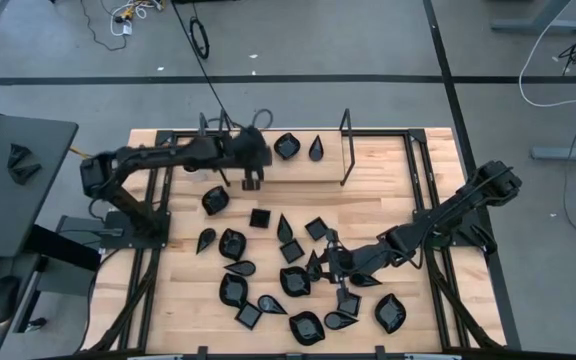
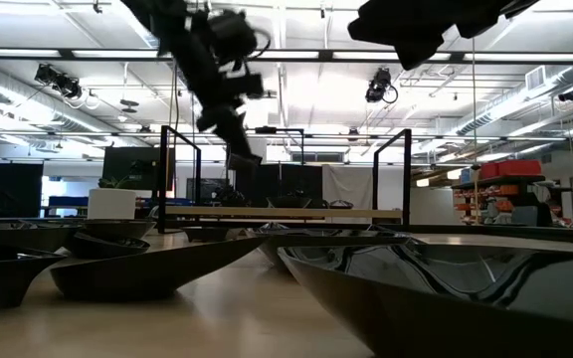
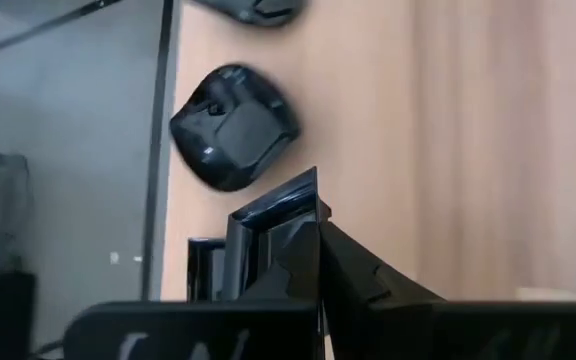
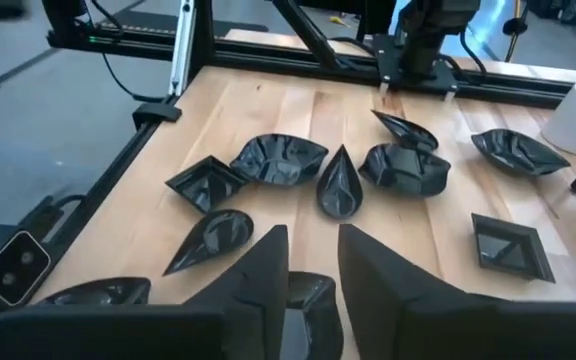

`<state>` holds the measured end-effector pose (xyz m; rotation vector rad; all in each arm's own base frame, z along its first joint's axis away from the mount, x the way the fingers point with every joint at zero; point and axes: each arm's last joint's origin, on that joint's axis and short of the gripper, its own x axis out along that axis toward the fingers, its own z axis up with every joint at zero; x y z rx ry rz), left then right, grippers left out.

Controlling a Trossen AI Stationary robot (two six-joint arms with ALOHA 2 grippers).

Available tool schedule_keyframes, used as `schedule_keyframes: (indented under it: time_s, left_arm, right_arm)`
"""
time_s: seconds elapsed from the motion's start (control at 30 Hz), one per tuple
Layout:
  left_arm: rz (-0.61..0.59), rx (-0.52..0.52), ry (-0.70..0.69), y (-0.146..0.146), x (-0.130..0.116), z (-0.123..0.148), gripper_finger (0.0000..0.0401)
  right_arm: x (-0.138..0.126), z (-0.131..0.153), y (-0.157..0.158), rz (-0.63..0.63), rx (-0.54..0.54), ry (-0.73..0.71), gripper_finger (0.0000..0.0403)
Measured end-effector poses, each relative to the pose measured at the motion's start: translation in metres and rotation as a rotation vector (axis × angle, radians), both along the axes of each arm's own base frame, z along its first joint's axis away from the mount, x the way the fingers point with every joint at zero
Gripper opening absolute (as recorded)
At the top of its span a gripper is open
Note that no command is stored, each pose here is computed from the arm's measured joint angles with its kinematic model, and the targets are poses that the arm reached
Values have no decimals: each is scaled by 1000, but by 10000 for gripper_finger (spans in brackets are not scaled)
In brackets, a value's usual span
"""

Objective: Pick & Place Mini shaped plates
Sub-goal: Stack the black square bowl on top of the other black square bowl on the shelf

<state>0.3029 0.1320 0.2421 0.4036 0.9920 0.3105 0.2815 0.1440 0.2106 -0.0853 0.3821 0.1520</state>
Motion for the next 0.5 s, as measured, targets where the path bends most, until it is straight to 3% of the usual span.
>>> schedule_keyframes:
  time_s: [0.17,0.37,0.5]
  left_arm:
    - [31,41,-51,26,-13,-16,4]
    - [-20,129,-44,36,-21,-29,6]
    - [-33,123,-17,41,-27,-39,15]
  right_arm:
    - [0,0,0,0,0,0,77]
    - [0,0,0,6,-13,-3,67]
    - [0,0,0,7,-17,-4,63]
